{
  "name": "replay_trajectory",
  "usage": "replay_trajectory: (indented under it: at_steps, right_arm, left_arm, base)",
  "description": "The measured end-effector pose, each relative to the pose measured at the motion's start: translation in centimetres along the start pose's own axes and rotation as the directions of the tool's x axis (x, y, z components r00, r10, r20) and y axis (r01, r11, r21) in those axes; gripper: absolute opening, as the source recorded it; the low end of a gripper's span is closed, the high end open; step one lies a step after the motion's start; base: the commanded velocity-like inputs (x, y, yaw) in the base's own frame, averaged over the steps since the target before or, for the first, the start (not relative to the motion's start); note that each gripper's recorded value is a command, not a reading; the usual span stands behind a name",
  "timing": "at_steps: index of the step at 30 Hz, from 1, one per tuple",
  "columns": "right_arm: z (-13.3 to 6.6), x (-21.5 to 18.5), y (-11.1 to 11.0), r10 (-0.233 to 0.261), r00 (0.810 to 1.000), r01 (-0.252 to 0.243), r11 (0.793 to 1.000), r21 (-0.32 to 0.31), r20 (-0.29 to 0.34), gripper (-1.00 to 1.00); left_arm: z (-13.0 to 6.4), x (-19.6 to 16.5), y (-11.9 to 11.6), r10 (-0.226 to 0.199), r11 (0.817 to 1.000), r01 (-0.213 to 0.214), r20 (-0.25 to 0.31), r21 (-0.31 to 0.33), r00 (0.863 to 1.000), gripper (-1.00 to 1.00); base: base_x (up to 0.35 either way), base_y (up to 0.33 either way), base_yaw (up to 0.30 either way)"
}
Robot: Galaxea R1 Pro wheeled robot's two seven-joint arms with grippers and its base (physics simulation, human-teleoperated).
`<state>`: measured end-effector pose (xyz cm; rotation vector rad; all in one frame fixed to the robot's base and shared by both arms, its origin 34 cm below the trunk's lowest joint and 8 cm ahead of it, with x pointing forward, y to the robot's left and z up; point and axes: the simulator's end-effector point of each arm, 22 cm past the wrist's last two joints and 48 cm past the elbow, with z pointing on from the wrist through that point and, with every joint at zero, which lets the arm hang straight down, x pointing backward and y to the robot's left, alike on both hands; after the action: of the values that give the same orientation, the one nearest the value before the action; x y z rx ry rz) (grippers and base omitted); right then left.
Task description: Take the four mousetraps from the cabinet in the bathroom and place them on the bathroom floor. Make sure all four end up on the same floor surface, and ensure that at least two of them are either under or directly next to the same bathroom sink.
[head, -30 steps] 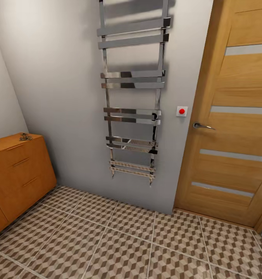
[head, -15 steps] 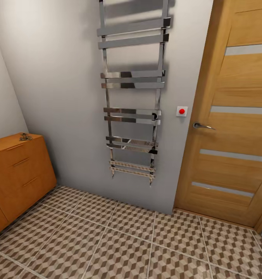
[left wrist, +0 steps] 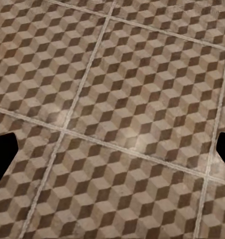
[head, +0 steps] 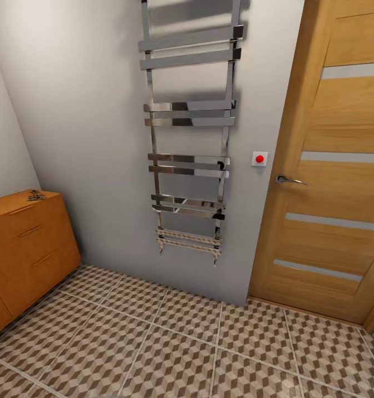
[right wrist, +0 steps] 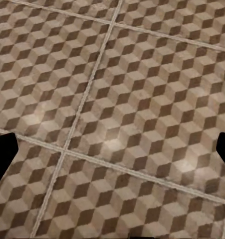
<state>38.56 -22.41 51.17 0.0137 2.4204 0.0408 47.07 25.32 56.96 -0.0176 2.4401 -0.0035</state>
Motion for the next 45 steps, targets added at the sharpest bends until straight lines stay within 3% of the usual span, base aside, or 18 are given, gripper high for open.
replay_trajectory:
  at_steps: [4,11,18,21,34,39,42,45]
  right_arm:
    - [0.9,-6.5,0.0,-0.002,0.993,0.002,1.000,-0.001,0.116,1.00]
    - [0.9,-14.4,0.0,-0.002,0.975,0.002,1.000,0.001,0.221,1.00]
    - [-0.6,-22.6,0.2,0.001,0.955,-0.001,1.000,-0.002,0.296,1.00]
    - [-1.9,-27.3,0.6,-0.018,0.932,0.019,1.000,0.000,0.362,1.00]
    - [-3.0,-31.8,2.4,-0.132,0.888,0.122,0.991,0.051,0.440,1.00]
    - [-4.4,-34.3,2.5,-0.150,0.831,0.136,0.988,0.066,0.535,1.00]
    - [-5.0,-35.3,2.6,-0.151,0.807,0.136,0.988,0.068,0.572,1.00]
    - [-5.3,-35.7,2.7,-0.150,0.798,0.136,0.988,0.068,0.584,1.00]
  left_arm:
    - [-0.7,-5.1,0.1,0.001,1.000,-0.001,0.071,-0.002,0.997,1.00]
    - [-1.9,-9.5,0.1,0.001,1.000,-0.001,0.111,-0.002,0.994,1.00]
    - [-2.9,-12.7,0.0,0.001,1.000,-0.001,0.162,0.000,0.987,1.00]
    - [-3.5,-14.4,-0.5,-0.004,1.000,0.003,0.196,0.005,0.981,1.00]
    - [-3.9,-15.4,-0.8,-0.004,1.000,0.001,0.216,0.011,0.976,1.00]
    - [-3.8,-15.3,-1.6,-0.013,1.000,0.008,0.213,0.023,0.977,1.00]
    - [-3.7,-15.1,-2.1,-0.019,0.999,0.013,0.207,0.030,0.978,1.00]
    - [-3.6,-14.7,-2.3,-0.020,0.999,0.014,0.199,0.033,0.980,1.00]
  base:
    - [0.000,0.000,0.000]
    - [0.000,0.000,0.000]
    - [0.000,0.000,0.000]
    - [0.000,0.000,0.000]
    - [0.000,0.000,0.000]
    - [0.000,0.000,0.000]
    - [0.000,0.000,0.000]
    - [0.000,0.000,0.000]
